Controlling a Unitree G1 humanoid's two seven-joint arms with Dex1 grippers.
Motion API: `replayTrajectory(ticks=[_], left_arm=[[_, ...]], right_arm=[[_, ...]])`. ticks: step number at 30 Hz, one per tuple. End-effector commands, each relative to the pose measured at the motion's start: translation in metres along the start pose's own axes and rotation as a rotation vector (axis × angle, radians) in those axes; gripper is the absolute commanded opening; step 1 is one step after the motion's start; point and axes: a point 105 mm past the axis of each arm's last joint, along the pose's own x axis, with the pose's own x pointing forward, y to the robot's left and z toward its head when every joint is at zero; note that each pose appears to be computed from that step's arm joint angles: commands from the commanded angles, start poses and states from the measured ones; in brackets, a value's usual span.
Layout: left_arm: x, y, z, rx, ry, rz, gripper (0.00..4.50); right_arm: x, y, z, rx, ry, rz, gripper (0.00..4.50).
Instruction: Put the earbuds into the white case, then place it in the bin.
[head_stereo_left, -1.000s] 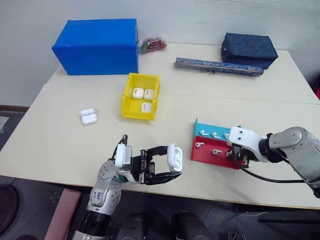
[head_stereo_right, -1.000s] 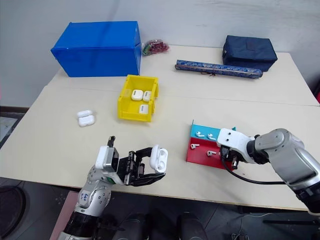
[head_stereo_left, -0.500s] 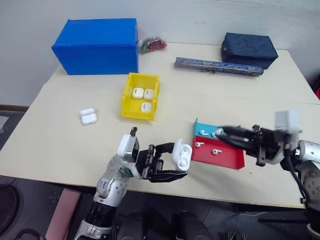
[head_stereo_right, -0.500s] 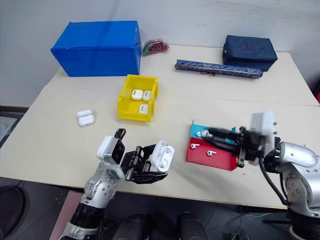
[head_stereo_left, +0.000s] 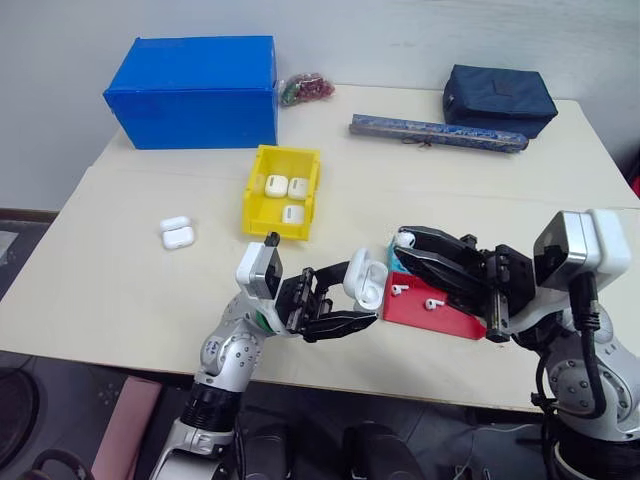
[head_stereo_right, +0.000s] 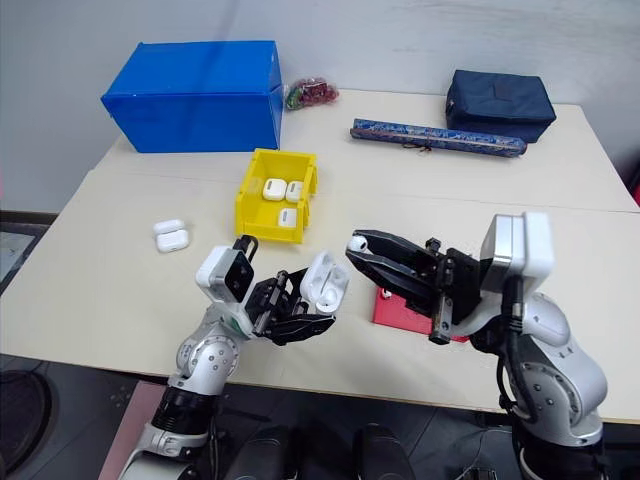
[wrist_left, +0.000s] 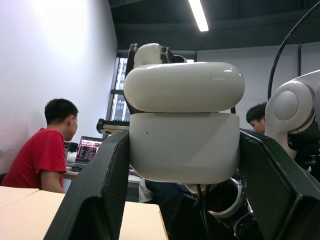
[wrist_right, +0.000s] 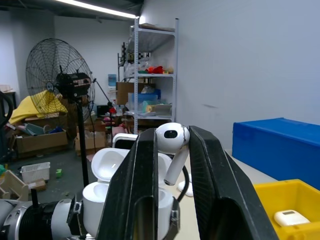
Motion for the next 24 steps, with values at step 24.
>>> replayTrajectory(ticks=[24], left_arm=[[0.008, -0.006, 0.000, 0.043, -0.015, 0.008, 2.77]], right_arm=[[-0.005, 0.003, -0.034, -0.086, 0.067, 0.075, 0.44]])
